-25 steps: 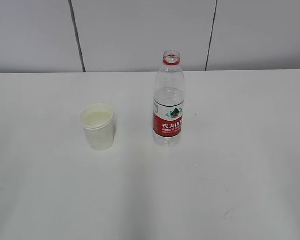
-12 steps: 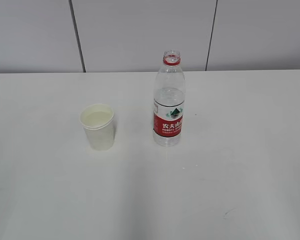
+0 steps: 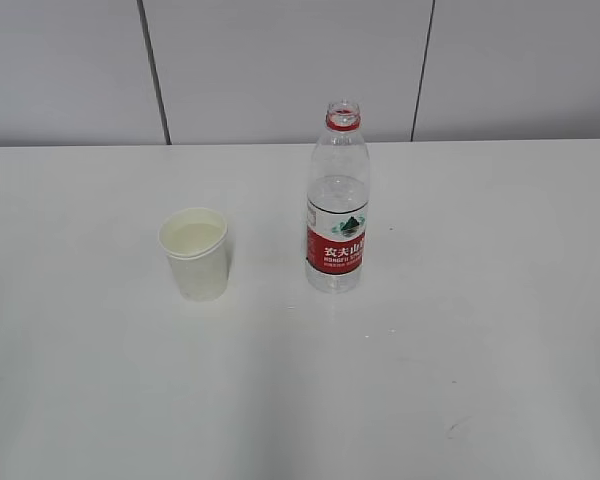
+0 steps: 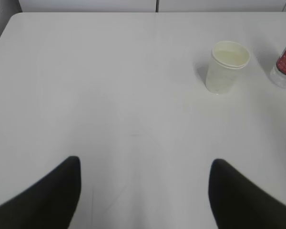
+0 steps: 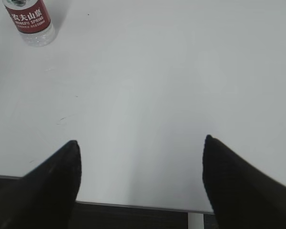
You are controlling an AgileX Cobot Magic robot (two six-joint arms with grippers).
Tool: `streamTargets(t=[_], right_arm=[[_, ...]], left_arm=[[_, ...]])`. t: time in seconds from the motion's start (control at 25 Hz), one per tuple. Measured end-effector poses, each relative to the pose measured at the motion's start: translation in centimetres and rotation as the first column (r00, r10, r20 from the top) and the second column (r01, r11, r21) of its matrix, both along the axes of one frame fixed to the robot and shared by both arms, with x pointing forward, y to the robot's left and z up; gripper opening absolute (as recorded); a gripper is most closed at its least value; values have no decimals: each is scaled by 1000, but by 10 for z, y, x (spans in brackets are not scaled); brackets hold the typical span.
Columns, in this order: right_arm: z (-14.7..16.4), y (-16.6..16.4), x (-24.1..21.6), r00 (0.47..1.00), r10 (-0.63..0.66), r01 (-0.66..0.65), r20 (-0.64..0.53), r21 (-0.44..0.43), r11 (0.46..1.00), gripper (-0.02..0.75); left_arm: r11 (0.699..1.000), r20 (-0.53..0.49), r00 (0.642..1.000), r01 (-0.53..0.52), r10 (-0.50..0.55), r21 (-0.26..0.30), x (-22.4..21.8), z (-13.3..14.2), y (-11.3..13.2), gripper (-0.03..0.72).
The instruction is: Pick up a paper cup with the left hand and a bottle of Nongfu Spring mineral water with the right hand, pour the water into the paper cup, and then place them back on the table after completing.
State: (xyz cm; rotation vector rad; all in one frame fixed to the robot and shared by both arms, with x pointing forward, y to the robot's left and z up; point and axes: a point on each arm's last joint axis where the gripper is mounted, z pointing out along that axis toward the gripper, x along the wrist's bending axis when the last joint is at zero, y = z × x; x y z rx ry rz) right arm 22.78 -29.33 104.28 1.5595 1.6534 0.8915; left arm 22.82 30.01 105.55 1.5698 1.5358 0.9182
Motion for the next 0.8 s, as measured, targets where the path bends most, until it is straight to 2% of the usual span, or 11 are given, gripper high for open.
streamTargets(t=[0.8], right_arm=[[0,2,0,1000,11,-11,1,24,1000,587]], left_arm=[[1000,-1,1000,0,0,0,0,0,0,510]])
